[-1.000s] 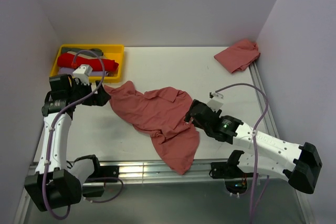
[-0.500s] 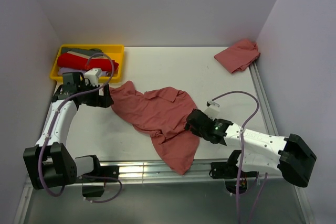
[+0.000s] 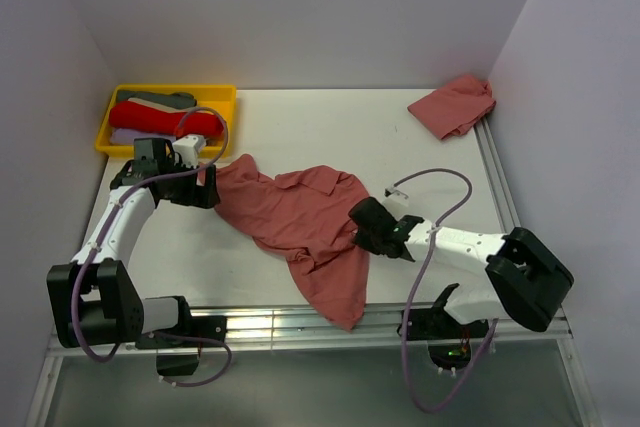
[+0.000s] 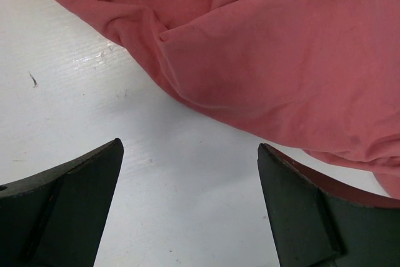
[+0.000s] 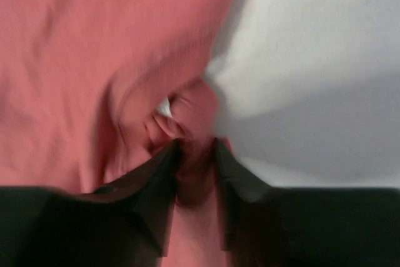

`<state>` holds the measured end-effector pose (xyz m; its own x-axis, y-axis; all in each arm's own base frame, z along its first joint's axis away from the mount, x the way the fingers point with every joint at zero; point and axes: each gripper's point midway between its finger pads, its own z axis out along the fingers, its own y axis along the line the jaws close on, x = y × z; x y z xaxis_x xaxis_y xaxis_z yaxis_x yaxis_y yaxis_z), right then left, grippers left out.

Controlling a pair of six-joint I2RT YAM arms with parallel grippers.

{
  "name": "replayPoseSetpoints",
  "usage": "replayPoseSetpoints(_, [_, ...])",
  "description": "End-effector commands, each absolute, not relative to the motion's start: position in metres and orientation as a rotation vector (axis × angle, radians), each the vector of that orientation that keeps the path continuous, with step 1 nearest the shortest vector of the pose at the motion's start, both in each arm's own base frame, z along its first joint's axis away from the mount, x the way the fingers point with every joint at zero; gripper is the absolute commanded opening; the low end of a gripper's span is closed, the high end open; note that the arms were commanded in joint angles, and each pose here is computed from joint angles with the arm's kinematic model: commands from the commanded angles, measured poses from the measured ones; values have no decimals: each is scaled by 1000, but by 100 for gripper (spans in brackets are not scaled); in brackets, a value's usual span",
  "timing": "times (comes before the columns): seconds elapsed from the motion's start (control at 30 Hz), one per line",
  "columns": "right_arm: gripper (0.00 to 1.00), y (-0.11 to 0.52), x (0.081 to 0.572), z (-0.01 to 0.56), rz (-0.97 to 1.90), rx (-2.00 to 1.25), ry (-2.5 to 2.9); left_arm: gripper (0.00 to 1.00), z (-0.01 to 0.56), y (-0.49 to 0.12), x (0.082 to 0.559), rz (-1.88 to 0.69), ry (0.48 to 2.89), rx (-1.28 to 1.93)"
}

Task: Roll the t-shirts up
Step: Flatten the tshirt

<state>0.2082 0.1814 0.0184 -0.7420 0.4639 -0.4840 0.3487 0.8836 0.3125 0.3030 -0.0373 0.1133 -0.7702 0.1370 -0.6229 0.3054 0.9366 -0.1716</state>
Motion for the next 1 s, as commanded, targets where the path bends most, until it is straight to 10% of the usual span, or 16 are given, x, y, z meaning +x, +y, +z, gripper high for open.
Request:
replayPoseSetpoints(0.0, [32,188,243,31,381,612,2435,94,117,-35,309,-309,2421,336])
replayPoseSetpoints(0.17, [1,169,271,44,343,650,2415,94,120,-33,311,-296,2418,337])
replayPoseSetpoints(0.5, [0,68,330,98,316,894,2216,88,124,-32,314,-291,2417,336])
replayPoseSetpoints(0.8, [55,69,323,103,352,868,2208,72,104,-34,318,-299,2450,384])
replayPoseSetpoints(0.97, [58,76,305,105,324,850,2205,72,93,-28,332,-188,2395,464])
